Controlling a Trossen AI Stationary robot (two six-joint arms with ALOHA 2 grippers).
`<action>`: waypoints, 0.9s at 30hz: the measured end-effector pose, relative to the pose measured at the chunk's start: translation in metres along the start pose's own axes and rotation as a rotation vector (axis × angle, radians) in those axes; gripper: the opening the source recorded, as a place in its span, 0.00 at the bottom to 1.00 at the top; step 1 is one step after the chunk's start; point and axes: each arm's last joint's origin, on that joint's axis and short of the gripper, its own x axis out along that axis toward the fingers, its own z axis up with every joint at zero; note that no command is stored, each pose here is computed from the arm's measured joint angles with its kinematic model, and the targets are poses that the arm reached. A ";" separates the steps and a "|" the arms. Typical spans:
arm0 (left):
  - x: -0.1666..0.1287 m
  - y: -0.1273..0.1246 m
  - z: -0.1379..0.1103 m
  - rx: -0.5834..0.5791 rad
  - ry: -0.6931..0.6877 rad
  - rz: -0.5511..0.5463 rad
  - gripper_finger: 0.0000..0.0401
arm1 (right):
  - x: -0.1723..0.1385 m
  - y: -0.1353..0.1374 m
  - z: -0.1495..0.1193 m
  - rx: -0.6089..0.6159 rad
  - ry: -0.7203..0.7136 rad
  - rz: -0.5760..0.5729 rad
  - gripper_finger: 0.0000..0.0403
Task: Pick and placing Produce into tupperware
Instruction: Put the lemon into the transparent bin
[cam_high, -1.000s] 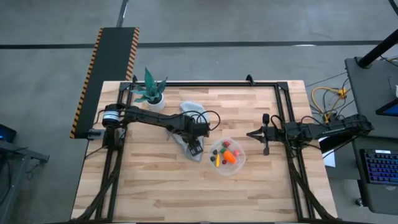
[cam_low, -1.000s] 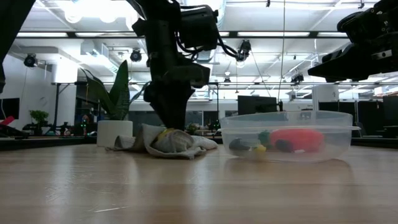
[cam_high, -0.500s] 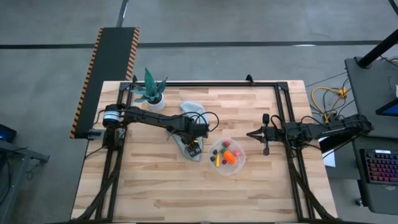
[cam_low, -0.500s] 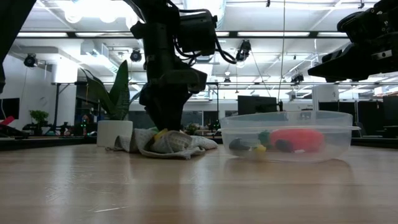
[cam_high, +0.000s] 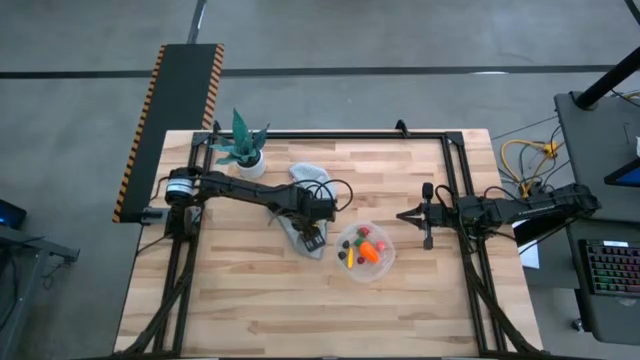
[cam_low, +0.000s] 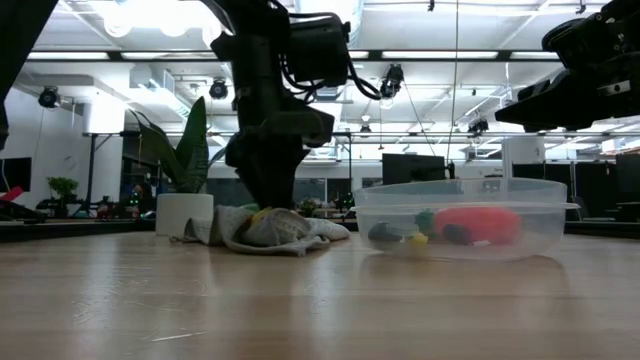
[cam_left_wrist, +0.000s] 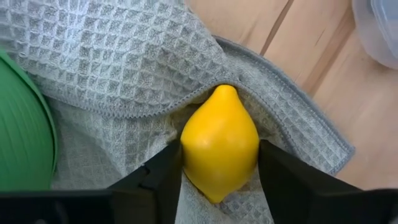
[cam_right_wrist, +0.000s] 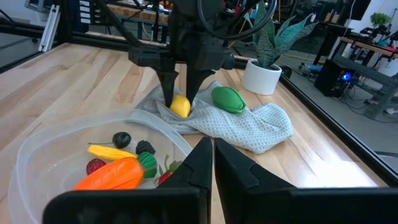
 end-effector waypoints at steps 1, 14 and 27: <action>0.000 0.000 0.000 0.000 -0.002 -0.001 0.39 | 0.000 0.000 0.000 0.000 0.001 0.000 0.02; -0.013 -0.005 0.008 0.008 -0.031 -0.008 0.26 | 0.000 0.000 0.000 -0.001 0.001 0.000 0.02; -0.014 -0.007 0.007 0.054 -0.015 -0.042 0.16 | 0.000 0.000 0.000 0.004 0.001 0.000 0.02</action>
